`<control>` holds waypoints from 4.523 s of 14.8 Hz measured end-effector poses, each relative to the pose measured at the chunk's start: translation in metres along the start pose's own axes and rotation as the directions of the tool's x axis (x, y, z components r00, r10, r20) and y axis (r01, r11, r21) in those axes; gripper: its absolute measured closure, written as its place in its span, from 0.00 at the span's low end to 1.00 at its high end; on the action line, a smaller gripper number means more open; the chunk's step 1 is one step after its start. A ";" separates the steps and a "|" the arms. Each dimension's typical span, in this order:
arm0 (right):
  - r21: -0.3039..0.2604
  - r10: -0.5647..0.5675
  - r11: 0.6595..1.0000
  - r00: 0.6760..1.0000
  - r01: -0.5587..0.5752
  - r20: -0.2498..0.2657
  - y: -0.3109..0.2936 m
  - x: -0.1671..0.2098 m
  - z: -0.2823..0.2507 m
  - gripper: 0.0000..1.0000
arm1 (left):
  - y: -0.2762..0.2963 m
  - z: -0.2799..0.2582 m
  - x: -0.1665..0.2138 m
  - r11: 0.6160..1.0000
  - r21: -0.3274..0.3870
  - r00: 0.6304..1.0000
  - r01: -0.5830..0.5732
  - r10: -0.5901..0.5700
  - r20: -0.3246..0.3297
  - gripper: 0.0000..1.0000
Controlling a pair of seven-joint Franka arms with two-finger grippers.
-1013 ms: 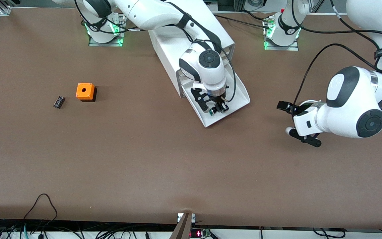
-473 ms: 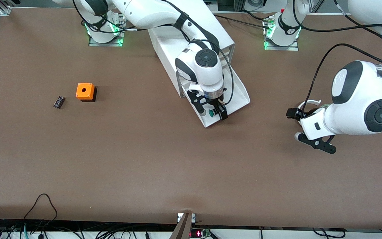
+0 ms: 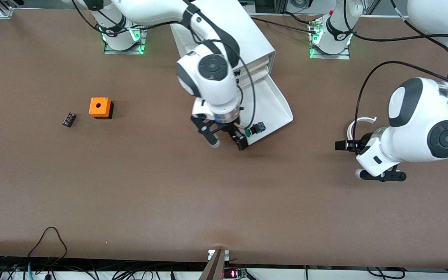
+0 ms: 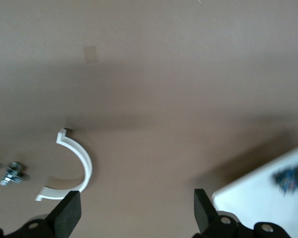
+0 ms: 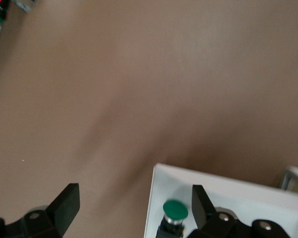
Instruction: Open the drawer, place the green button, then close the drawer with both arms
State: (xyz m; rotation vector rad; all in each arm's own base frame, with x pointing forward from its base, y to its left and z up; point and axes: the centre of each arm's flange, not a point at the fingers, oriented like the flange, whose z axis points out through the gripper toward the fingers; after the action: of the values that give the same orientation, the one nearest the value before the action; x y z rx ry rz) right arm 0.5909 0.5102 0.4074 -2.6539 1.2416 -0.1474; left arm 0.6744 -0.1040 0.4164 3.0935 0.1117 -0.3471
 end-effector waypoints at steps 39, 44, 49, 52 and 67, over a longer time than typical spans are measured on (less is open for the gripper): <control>-0.145 -0.784 0.592 0.608 0.793 0.126 0.290 0.326 -0.256 0.00 | 0.238 0.244 -0.154 0.954 -0.032 0.951 0.298 -0.300 -0.076 0.01; -0.151 -0.778 0.598 0.616 0.787 0.127 0.299 0.337 -0.257 0.00 | 0.254 0.246 -0.171 0.951 -0.041 0.952 0.305 -0.306 -0.020 0.01; -0.150 -0.787 0.586 0.604 0.796 0.129 0.294 0.330 -0.256 0.00 | 0.269 0.251 -0.191 0.946 -0.042 0.946 0.321 -0.318 0.059 0.01; -0.150 -0.790 0.582 0.599 0.799 0.128 0.291 0.328 -0.256 0.00 | 0.277 0.254 -0.200 0.951 -0.036 0.950 0.307 -0.304 0.074 0.01; -0.157 -0.752 0.630 0.648 0.761 0.122 0.293 0.336 -0.254 0.00 | 0.299 0.266 -0.234 0.950 -0.006 0.934 0.311 -0.304 0.185 0.01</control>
State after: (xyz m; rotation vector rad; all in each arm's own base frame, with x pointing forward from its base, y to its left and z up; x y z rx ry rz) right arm 0.5425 0.0330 0.5886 -3.1514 0.0168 -0.0873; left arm 0.4106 -0.4271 0.2143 2.9860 0.5950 -0.6271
